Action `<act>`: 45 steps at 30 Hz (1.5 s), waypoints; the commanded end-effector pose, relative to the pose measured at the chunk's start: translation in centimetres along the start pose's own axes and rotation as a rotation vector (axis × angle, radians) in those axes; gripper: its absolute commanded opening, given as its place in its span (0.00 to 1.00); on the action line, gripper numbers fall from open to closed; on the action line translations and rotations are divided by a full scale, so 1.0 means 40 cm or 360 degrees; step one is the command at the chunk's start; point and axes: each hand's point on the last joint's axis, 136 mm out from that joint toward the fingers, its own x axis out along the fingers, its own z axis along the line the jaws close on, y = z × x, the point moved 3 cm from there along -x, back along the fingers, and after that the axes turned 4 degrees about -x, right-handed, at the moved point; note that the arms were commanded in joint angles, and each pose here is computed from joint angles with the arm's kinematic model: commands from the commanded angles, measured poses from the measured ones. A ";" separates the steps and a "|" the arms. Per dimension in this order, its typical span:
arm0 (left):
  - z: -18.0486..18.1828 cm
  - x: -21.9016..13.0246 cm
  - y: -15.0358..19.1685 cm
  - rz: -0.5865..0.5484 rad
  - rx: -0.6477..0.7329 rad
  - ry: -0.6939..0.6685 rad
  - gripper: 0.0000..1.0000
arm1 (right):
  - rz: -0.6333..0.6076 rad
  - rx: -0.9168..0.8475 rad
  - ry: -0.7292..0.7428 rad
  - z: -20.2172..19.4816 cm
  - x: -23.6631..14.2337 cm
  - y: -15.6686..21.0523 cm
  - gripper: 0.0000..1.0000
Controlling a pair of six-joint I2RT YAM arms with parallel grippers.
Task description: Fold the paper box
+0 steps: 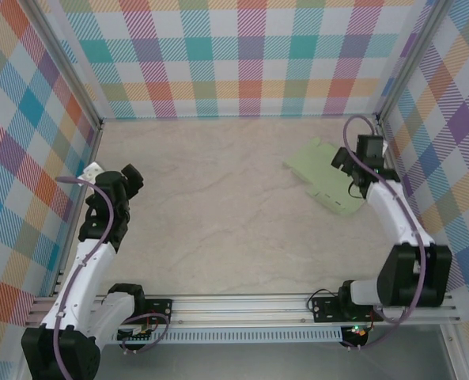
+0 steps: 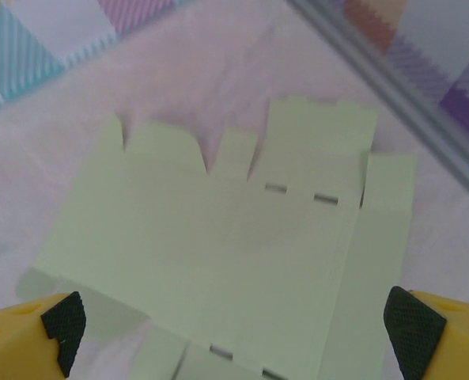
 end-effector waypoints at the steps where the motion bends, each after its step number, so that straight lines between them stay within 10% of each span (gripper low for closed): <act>1: 0.033 -0.007 0.063 0.0257 0.0046 -0.0113 1.00 | 0.0613 -0.0317 0.0206 0.026 -0.018 0.158 0.97; 8: -0.002 0.017 0.126 0.0550 0.0177 -0.0031 1.00 | 0.0701 -0.1406 -0.0278 0.167 -0.073 0.223 0.94; 17: -0.050 0.044 0.108 0.0577 0.0214 0.0030 1.00 | 0.1209 -0.1812 -0.0195 0.123 0.022 0.322 0.88; 23: -0.045 0.036 0.110 0.0596 0.0182 0.0015 1.00 | 0.1036 -0.1976 -0.0099 0.118 0.091 0.297 0.73; 28: -0.020 0.024 0.123 0.0574 0.0155 -0.0013 1.00 | 0.1063 -0.2128 -0.0228 0.140 0.129 0.332 0.41; 45: -0.023 0.006 0.072 0.0504 0.0263 -0.0040 1.00 | 0.0523 -0.3179 -0.0534 0.319 0.029 0.488 0.03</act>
